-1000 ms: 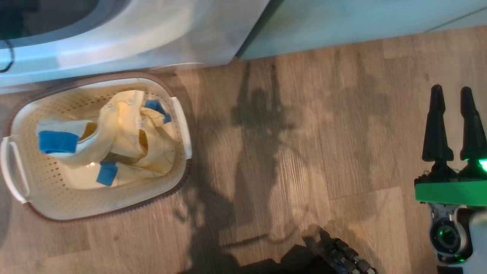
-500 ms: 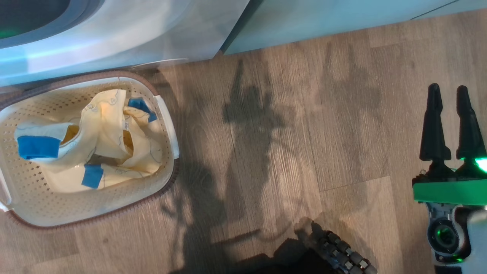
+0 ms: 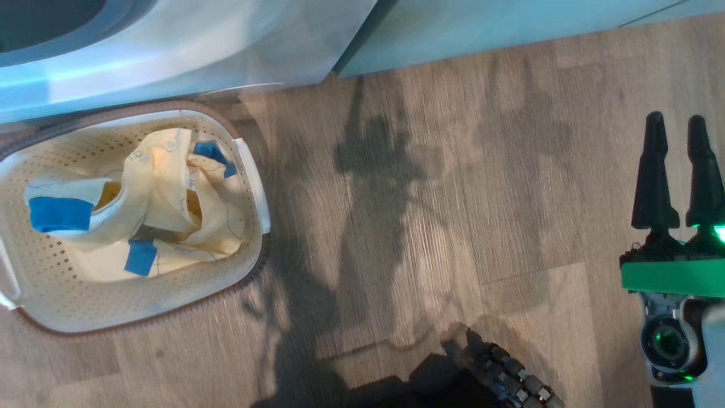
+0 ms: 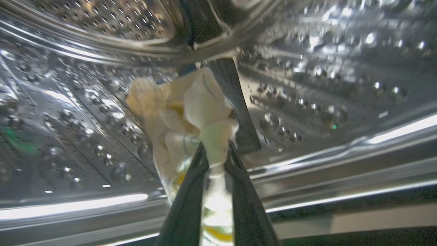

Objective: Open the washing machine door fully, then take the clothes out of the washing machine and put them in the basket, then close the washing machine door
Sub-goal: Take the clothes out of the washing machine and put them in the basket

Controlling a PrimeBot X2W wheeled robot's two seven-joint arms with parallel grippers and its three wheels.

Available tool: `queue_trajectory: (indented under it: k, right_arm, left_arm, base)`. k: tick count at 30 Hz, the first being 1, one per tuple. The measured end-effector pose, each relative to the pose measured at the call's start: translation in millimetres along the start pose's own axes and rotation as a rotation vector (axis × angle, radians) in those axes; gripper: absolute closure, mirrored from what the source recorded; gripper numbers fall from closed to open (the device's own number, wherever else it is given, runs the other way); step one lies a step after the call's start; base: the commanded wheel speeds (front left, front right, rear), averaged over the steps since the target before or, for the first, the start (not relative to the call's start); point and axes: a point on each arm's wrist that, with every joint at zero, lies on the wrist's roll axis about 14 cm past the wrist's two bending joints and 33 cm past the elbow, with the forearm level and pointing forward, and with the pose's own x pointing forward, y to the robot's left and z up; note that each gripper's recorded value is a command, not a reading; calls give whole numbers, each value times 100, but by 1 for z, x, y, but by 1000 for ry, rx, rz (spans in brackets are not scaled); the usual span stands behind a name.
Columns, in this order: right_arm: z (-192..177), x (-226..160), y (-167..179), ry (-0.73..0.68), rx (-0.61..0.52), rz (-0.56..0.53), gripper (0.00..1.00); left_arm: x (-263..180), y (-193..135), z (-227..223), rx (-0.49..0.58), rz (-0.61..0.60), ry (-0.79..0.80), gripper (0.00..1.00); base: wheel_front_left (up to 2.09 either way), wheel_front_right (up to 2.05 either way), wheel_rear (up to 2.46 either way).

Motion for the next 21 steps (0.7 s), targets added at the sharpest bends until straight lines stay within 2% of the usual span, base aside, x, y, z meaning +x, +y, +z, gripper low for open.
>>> queue_trajectory:
  k: [4, 8, 13, 21]
  right_arm:
    - [1, 1, 2, -7, 4, 8, 0]
    - [5, 4, 4, -20, -10, 14, 0]
    - [6, 6, 11, -27, -21, 40, 0]
    - [18, 9, 24, -65, -64, 83, 0]
  left_arm:
    - [-11, 13, 24, -31, 48, -143, 100]
    - [-25, 9, 32, -97, 54, -272, 100]
    - [-45, 9, 30, -163, 62, -392, 100]
    - [-104, 12, 12, -257, 103, -581, 100]
  base:
    - [0, 0, 0]
    - [0, 0, 0]
    - [0, 0, 0]
    - [0, 0, 0]
